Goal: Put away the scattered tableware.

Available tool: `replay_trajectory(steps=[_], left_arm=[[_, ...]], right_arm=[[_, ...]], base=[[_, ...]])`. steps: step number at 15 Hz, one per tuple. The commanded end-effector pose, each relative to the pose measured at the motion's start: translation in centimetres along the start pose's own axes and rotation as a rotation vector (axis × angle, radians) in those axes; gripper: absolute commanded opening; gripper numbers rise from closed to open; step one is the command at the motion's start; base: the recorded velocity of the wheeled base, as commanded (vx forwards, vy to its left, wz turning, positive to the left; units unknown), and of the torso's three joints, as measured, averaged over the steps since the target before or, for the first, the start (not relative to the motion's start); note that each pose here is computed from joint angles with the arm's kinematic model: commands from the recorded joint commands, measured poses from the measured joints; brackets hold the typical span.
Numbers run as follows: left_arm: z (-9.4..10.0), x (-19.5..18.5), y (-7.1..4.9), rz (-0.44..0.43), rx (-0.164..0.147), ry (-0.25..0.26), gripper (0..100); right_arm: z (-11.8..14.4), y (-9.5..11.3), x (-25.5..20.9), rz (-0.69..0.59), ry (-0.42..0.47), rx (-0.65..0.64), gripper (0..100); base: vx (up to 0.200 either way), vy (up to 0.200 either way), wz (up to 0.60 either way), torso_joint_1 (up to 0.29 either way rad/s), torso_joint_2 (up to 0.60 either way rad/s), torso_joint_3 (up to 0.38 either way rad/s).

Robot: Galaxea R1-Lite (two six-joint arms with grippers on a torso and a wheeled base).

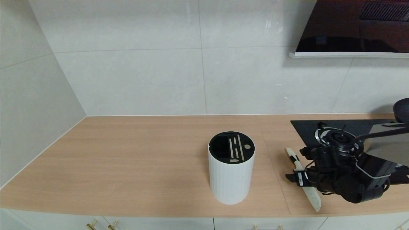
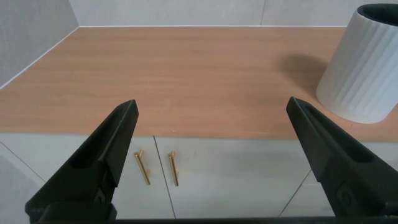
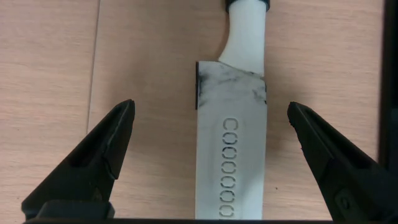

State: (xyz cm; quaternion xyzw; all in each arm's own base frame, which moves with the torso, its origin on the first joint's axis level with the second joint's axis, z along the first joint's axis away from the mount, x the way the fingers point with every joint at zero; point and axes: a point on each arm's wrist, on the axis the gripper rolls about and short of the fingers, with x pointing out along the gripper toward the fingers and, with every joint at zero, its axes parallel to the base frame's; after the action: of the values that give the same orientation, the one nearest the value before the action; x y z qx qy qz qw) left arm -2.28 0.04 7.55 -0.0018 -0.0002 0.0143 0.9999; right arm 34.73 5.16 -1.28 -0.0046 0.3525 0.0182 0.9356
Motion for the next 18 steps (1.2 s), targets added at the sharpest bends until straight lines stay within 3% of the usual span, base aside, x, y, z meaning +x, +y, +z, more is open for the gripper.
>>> replay_trajectory(steps=[1, 12, 13, 18], left_arm=[[0.0, 0.0, 0.0, 0.001, -0.001, 0.000, 100], [0.0, 0.0, 0.0, 0.002, -0.001, 0.000, 100], [0.0, 0.0, 0.0, 0.002, -0.001, 0.000, 100], [0.0, 0.0, 0.0, 0.001, -0.001, 0.000, 100]], right_arm=[[0.2, 0.0, 0.0, 0.001, -0.009, 0.008, 100], [-0.3, -0.5, 1.2, -0.018, -0.017, 0.013, 100], [-0.3, -0.5, 1.3, -0.018, -0.017, 0.013, 0], [-0.8, -0.5, 1.6, -0.021, 0.000, 0.005, 0]], base=[[0.000, 0.000, 0.00, 0.000, 0.00, 0.000], [0.000, 0.000, 0.00, 0.000, 0.00, 0.000], [0.000, 0.000, 0.00, 0.000, 0.00, 0.000], [0.000, 0.000, 0.00, 0.000, 0.00, 0.000]])
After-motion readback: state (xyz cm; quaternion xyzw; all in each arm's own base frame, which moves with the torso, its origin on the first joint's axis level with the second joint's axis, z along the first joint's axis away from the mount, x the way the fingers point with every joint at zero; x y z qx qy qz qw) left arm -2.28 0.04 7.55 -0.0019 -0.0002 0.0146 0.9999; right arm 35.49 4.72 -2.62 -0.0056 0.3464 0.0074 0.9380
